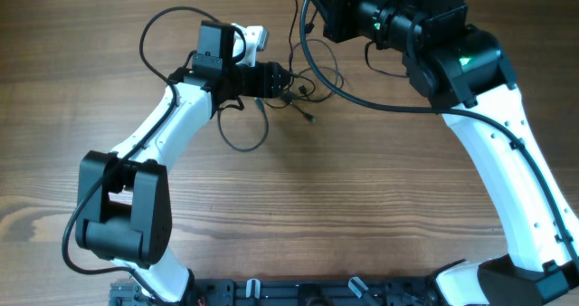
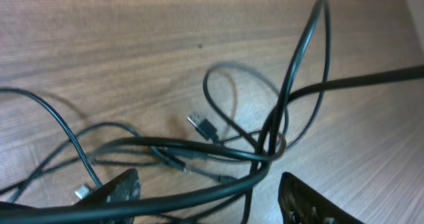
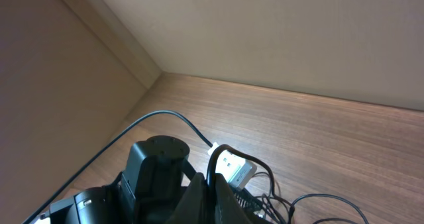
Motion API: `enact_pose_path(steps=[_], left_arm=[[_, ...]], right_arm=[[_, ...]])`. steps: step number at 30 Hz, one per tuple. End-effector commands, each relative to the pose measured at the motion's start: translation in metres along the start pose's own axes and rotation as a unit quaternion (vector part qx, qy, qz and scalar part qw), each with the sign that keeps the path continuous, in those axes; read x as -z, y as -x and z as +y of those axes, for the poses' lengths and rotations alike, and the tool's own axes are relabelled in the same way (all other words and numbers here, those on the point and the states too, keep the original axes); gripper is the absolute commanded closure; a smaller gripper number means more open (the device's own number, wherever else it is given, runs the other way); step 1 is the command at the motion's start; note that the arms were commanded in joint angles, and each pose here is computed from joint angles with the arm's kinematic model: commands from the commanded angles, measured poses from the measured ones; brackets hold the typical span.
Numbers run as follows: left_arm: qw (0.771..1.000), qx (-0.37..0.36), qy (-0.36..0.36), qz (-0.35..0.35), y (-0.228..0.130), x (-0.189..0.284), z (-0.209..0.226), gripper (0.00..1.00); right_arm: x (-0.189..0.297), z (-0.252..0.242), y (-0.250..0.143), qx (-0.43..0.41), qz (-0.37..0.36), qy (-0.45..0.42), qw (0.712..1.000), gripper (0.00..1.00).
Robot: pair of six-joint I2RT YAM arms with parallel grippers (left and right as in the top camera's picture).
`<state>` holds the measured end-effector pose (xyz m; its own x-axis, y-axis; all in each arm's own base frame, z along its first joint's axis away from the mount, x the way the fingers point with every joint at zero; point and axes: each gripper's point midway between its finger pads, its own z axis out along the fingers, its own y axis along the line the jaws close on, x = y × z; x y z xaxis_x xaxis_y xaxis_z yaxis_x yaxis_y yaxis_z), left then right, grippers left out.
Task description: Untangle cables
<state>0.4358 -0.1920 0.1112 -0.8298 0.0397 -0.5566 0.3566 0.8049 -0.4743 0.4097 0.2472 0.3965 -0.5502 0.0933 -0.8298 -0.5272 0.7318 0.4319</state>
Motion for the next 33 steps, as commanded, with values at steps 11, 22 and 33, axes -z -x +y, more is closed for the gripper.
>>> enact_pose_path(steps=[11, 22, 33], left_arm=[[0.999, -0.031, -0.037, -0.007, 0.003, -0.011, -0.025, 0.3], [0.997, -0.033, -0.07, 0.013, -0.011, -0.034, -0.032, 0.41], [0.997, -0.03, -0.067, 0.022, -0.017, -0.045, -0.027, 0.52]], right_arm=[[0.02, 0.013, 0.019, 0.02, -0.029, 0.007, 0.999, 0.95], [0.02, 0.016, 0.018, 0.02, -0.027, 0.016, 0.999, 0.95], [0.02, 0.016, 0.019, 0.02, -0.028, 0.016, 0.999, 0.95]])
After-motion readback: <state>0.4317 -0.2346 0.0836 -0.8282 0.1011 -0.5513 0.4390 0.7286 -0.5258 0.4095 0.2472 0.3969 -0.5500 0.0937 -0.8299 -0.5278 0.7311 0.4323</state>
